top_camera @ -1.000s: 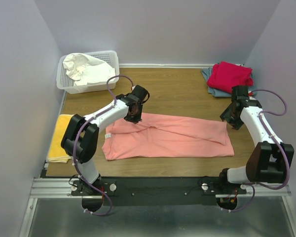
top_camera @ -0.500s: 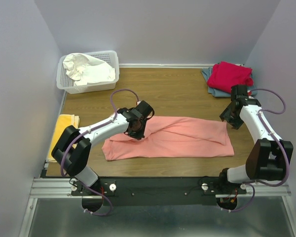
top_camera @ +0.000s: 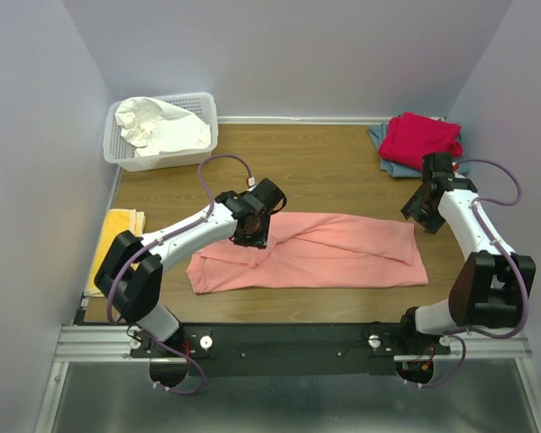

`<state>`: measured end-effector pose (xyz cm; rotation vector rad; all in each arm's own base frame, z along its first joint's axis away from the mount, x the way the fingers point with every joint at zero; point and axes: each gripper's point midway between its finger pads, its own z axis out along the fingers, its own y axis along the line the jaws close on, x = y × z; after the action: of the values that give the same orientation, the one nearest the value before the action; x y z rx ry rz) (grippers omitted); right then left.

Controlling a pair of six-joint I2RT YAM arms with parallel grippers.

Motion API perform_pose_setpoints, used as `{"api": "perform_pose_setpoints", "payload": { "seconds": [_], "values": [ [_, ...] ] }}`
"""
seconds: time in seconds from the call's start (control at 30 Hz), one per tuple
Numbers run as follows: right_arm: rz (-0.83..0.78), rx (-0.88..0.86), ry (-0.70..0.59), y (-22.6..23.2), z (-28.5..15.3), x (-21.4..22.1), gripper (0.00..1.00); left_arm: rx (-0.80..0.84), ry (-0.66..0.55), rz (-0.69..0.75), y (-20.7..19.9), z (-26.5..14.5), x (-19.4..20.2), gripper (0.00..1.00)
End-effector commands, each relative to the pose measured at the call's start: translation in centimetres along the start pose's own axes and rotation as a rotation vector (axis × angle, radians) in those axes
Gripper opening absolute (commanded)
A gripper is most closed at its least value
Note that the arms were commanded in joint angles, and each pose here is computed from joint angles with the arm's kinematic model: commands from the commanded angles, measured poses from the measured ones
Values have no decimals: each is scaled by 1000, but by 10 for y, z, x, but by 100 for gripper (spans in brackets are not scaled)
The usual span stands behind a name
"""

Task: Fold and stack the t-shirts
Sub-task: Fold the tshirt

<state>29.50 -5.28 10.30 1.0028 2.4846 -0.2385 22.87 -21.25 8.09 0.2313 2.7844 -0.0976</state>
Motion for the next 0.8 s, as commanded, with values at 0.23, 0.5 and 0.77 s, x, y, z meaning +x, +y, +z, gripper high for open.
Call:
{"api": "perform_pose_setpoints", "payload": {
  "seconds": [0.23,0.5,0.77],
  "values": [
    [-108,-111,114,16,7,34,63,-115,-17,-200,39,26,-18,47],
    [-138,-181,183,28,1,62,63,-141,38,-321,67,49,-18,47],
    [-148,-122,256,12,16,92,63,-185,112,-361,82,70,-8,46]
  ]
}}
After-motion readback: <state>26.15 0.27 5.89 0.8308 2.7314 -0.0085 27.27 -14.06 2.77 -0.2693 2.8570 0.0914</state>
